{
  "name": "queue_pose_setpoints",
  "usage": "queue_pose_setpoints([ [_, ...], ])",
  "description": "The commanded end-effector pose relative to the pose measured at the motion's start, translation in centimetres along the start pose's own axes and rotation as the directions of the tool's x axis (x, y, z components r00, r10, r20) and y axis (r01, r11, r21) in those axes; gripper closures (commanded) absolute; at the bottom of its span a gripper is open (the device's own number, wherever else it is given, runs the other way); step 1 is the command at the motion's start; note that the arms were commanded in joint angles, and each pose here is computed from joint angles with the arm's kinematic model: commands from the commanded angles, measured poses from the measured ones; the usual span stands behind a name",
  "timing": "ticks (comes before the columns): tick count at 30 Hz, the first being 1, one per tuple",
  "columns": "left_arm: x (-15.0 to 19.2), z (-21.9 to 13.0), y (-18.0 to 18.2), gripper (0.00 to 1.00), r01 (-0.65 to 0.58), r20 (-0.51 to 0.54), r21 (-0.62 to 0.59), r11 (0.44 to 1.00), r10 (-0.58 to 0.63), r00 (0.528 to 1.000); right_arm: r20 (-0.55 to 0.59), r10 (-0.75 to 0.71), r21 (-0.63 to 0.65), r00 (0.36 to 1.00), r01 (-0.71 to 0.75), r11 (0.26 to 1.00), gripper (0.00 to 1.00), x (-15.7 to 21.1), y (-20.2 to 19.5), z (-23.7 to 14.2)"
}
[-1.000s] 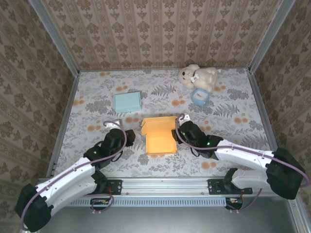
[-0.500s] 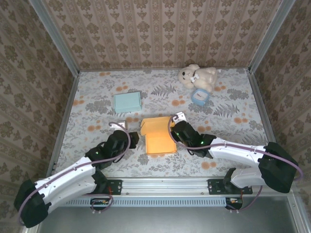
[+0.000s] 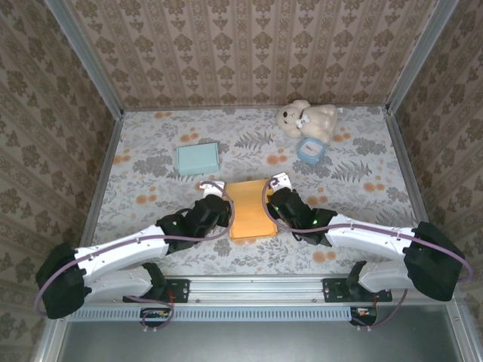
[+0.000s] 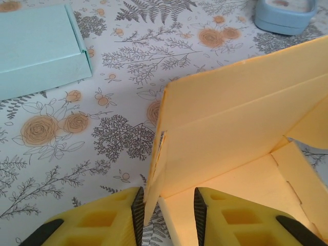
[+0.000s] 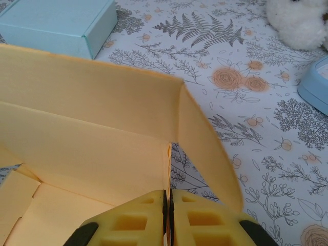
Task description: Fold the paper box
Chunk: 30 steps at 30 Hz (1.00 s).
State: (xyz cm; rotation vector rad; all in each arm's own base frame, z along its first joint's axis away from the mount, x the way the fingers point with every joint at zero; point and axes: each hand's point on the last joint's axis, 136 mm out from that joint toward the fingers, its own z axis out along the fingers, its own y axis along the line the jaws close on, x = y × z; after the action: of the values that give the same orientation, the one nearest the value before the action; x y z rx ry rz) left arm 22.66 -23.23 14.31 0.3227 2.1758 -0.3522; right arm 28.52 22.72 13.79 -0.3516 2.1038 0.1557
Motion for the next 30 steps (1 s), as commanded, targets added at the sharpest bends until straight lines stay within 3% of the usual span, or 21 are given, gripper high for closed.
queue_pose_setpoints([
  [1, -1.4, -0.3, 0.3, 0.69, -0.030, 0.024, -0.065, 0.997, 0.032, 0.999, 0.028, 0.014, 0.021, 1.000, -0.015, 1.000, 0.88, -0.8, -0.4, -0.5],
  [12, -0.7, 0.4, -0.8, 0.73, 0.130, 0.024, 0.002, 0.991, -0.130, 0.991, 0.097, 0.137, -0.033, 0.986, -0.135, 0.990, 0.88, -1.0, 0.7, -0.6],
  [20, -1.4, -1.5, 1.5, 0.66, 0.052, 0.049, -0.069, 0.996, -0.048, 0.998, 0.128, 0.066, 0.042, 0.990, -0.072, 0.997, 0.88, -1.9, -0.6, -1.4],
  [30, -1.3, -1.0, 1.3, 0.61, 0.059, 0.033, 0.067, 0.996, -0.061, 0.998, 0.112, 0.053, 0.002, 0.992, -0.053, 0.999, 0.88, -2.3, -0.1, -2.0],
])
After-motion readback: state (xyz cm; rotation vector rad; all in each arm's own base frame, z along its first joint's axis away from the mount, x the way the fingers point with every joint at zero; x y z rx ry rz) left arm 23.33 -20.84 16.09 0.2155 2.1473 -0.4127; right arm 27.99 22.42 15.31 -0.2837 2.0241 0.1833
